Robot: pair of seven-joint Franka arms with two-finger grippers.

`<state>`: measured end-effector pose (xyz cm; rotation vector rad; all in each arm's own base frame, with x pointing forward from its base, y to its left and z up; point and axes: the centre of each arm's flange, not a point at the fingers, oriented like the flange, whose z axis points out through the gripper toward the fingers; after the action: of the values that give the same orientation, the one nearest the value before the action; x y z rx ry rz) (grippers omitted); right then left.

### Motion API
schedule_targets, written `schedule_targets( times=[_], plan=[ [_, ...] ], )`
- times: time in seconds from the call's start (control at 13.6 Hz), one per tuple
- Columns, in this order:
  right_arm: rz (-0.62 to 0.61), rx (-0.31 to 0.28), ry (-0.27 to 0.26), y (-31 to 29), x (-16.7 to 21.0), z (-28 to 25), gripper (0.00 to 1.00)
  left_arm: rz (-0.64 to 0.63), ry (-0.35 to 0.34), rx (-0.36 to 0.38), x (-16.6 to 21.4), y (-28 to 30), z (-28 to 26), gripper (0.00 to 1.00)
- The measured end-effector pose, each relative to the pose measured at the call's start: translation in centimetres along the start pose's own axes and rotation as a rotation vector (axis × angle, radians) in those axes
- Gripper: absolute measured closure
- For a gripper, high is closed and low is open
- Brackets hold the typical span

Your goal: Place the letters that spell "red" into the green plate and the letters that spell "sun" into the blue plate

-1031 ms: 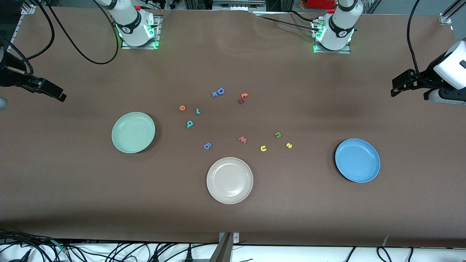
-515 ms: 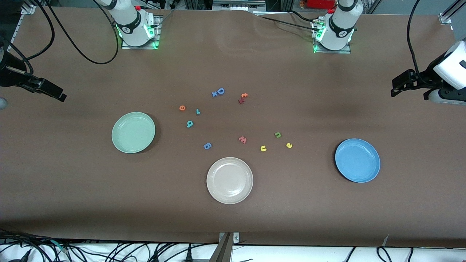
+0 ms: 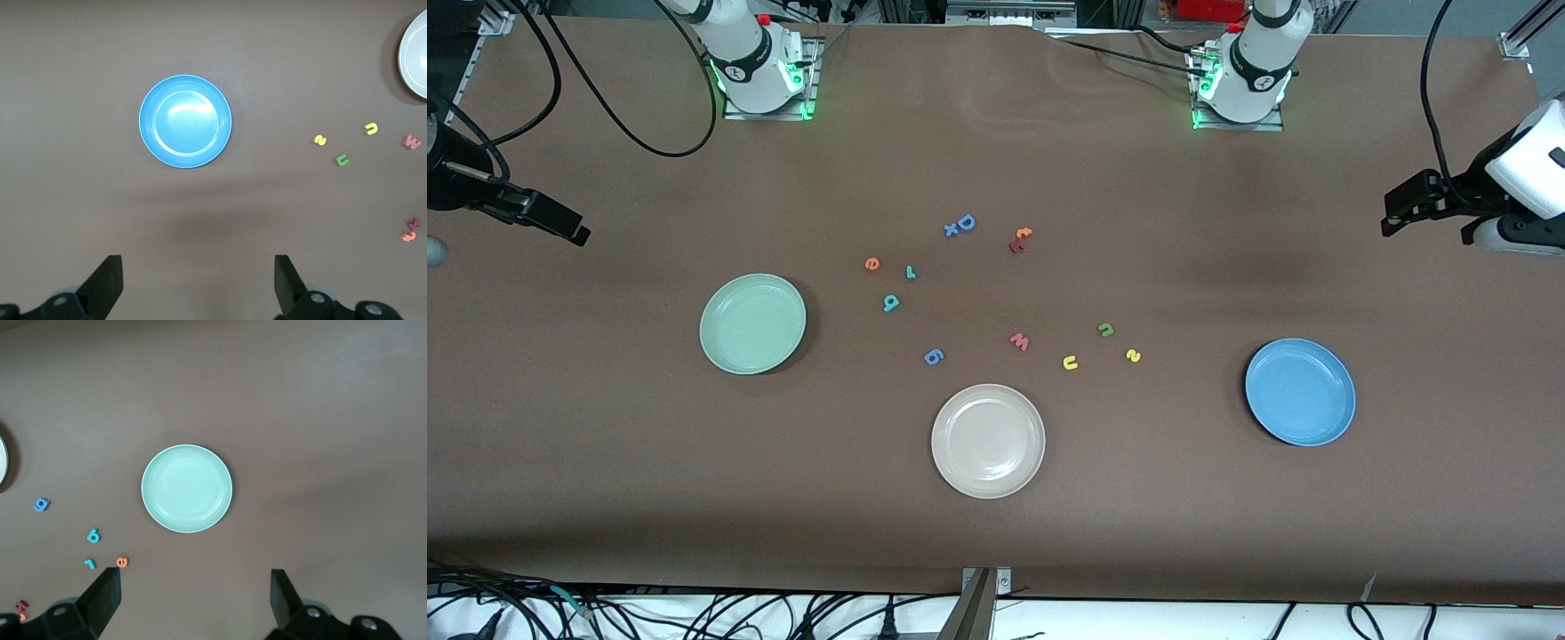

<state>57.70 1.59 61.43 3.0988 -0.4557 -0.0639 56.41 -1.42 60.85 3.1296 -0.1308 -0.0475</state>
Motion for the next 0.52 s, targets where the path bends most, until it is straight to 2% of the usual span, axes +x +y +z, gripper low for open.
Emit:
schedule_targets(
  times=[0.52],
  plan=[
    [0.0,-0.004,-0.012,0.05,-0.12,0.11,0.0,0.0,-0.001,0.0,0.02,0.0,0.03,0.0]
  ],
)
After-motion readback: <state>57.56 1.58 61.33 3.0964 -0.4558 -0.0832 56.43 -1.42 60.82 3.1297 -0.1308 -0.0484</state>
